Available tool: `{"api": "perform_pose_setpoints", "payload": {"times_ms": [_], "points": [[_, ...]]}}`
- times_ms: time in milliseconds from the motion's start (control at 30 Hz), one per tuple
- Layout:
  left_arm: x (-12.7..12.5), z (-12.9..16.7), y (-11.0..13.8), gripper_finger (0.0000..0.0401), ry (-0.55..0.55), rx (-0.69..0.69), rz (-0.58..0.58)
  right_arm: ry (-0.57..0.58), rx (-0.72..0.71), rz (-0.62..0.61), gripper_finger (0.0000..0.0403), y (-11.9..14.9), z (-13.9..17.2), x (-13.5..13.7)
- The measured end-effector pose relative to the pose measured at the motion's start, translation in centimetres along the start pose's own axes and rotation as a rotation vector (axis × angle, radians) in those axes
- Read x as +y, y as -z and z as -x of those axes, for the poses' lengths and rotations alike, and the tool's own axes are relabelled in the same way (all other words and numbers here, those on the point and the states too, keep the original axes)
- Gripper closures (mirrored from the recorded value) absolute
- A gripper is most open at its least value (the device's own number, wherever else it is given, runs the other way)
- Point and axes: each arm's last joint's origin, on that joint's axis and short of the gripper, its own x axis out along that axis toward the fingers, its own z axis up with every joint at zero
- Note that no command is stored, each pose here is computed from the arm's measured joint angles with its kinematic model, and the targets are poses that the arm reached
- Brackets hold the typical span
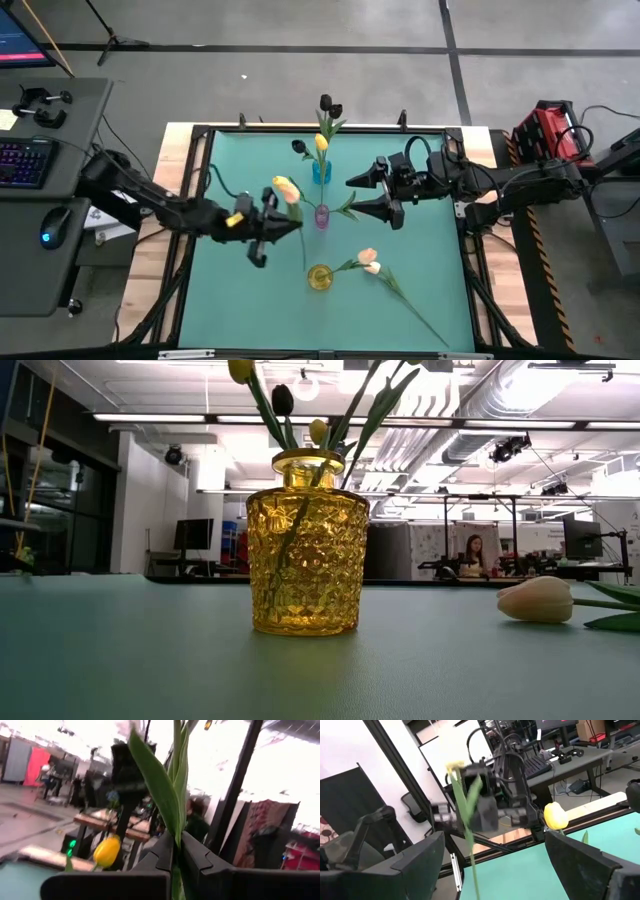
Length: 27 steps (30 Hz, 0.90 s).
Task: Sort flowers into vase by color
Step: Put the top white tulip into the yellow vase
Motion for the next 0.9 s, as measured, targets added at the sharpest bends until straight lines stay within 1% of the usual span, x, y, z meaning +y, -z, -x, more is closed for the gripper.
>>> {"api": "perform_pose_setpoints", "payload": {"times_ms": [100, 200, 300, 467, 700, 900], "points": [[0.5, -0.6, 1.5, 0.0401, -0.027, 0.043, -0.022, 0.000, 0.000, 0.000, 0.0069, 0.0, 0.0, 0.0], [1.0, -1.1, 2.4, 0.0401, -0.045, 0.049, -0.033, -0.001, 0.001, 0.000, 0.0069, 0.0, 0.0, 0.0], [1.3, -1.6, 2.9, 0.0401, -0.031, 0.038, -0.026, -0.001, 0.002, 0.000, 0.0069, 0.0, 0.0, 0.0], [1.4, -2.1, 4.1, 0.0401, 0.009, 0.033, 0.025, -0.001, 0.002, 0.000, 0.0069, 0.0, 0.0, 0.0], [1.7, -2.5, 6.0, 0.0401, 0.000, 0.061, 0.039, 0.001, 0.005, 0.000, 0.0069, 0.0, 0.0, 0.0], [1.8, -2.7, 6.7, 0.0401, -0.017, 0.053, 0.036, 0.001, 0.005, 0.000, 0.0069, 0.0, 0.0, 0.0]]}}
